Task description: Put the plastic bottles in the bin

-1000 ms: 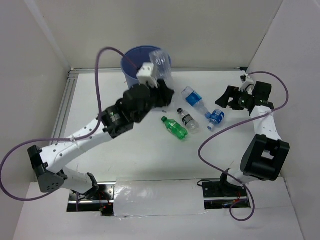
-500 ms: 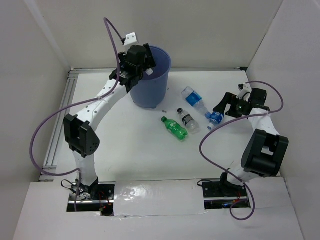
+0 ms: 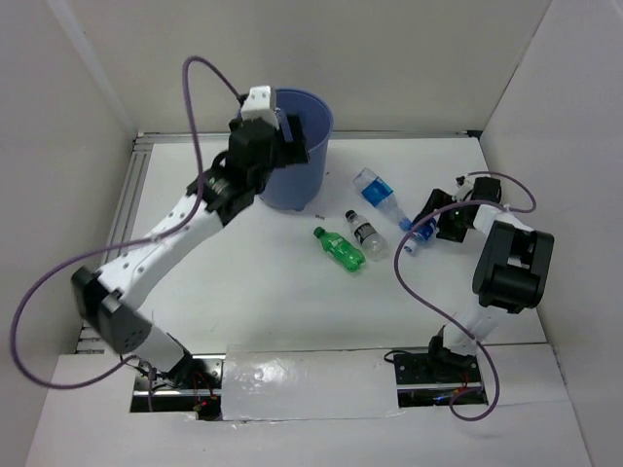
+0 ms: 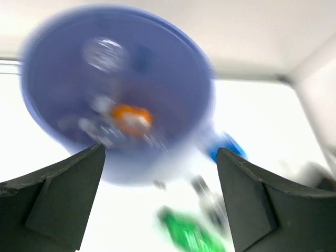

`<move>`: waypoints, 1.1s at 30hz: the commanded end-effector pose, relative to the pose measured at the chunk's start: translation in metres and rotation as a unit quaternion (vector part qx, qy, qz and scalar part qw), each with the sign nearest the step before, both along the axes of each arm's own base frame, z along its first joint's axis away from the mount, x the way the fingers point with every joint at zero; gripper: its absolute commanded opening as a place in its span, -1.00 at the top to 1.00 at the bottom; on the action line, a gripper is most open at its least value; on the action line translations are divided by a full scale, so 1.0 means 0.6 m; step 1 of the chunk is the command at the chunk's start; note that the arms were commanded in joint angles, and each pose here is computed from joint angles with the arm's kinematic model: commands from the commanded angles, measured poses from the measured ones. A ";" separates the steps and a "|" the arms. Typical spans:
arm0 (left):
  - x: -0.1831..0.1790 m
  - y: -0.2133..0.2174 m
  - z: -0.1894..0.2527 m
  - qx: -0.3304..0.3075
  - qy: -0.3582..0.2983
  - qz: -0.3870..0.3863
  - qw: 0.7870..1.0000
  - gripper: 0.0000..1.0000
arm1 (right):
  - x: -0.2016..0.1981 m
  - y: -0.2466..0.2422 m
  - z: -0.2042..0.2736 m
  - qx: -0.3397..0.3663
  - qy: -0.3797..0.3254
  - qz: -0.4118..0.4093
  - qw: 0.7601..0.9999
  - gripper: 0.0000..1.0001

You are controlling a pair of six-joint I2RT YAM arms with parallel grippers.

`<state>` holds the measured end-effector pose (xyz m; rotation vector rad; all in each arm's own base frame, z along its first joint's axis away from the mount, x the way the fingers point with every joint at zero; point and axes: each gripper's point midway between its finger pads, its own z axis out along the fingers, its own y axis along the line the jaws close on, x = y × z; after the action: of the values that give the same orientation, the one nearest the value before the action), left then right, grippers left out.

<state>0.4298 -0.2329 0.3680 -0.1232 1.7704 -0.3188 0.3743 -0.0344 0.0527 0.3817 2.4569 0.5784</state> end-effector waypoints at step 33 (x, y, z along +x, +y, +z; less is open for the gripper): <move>-0.402 -0.184 -0.424 -0.153 0.315 -0.176 0.920 -0.99 | 0.227 0.594 0.604 -0.052 -0.522 0.319 0.790 0.18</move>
<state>0.1808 -0.3250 0.0902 -0.0927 2.4312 -0.7877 0.4776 0.3079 0.4278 -0.7651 1.4141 0.7319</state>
